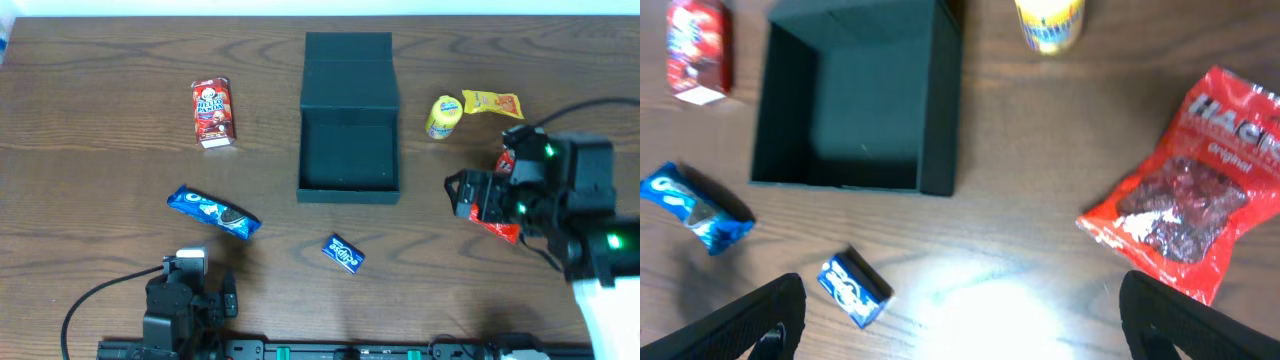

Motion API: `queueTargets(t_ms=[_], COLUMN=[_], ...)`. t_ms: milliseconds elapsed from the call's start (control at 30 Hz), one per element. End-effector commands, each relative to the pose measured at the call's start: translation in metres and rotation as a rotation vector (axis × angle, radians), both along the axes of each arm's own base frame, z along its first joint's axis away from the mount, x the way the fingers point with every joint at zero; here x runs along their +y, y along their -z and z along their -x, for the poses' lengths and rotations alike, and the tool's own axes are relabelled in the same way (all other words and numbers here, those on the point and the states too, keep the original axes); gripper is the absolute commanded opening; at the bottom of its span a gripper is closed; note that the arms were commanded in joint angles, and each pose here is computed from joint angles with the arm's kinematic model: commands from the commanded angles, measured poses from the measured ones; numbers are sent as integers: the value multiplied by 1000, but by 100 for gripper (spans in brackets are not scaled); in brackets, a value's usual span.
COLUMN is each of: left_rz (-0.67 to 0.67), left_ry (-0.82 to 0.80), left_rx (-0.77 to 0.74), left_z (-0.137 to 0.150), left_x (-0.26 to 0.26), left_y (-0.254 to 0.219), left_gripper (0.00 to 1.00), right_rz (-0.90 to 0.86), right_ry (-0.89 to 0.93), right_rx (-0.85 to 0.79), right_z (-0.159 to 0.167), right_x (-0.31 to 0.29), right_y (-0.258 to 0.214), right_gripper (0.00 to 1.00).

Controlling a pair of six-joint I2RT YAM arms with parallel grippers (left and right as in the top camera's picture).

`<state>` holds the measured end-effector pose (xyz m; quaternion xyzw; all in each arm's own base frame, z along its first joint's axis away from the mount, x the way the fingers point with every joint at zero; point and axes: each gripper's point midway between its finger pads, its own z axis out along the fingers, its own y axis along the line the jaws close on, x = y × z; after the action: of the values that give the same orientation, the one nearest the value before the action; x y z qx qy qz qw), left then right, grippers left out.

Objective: Pack container
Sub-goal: 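Move the right gripper to the red Hacks candy bag and grasp it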

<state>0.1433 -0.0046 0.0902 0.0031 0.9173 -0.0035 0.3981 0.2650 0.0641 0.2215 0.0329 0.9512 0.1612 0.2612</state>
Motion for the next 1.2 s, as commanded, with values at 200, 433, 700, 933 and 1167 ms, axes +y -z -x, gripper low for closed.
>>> queueTargets(t_ms=[200, 433, 700, 933, 1167], left_rz=[-27, -27, -27, -27, -27], left_ry=[-2, -2, -2, -2, -2], left_rx=[45, 45, 45, 45, 45], left_z=[4, 4, 4, 4, 4], left_x=[3, 3, 3, 3, 3], left_y=[15, 15, 15, 15, 15], left_gripper=[96, 96, 95, 96, 95], right_rz=[140, 152, 137, 163, 171], right_ry=[444, 527, 540, 476, 448], right_rx=[245, 380, 475, 535, 549], right_z=[-11, -20, -36, -45, -52], right_x=[-72, -112, -120, -120, -115], right_y=[27, 64, 103, 143, 180], right_gripper=[99, 99, 99, 99, 99])
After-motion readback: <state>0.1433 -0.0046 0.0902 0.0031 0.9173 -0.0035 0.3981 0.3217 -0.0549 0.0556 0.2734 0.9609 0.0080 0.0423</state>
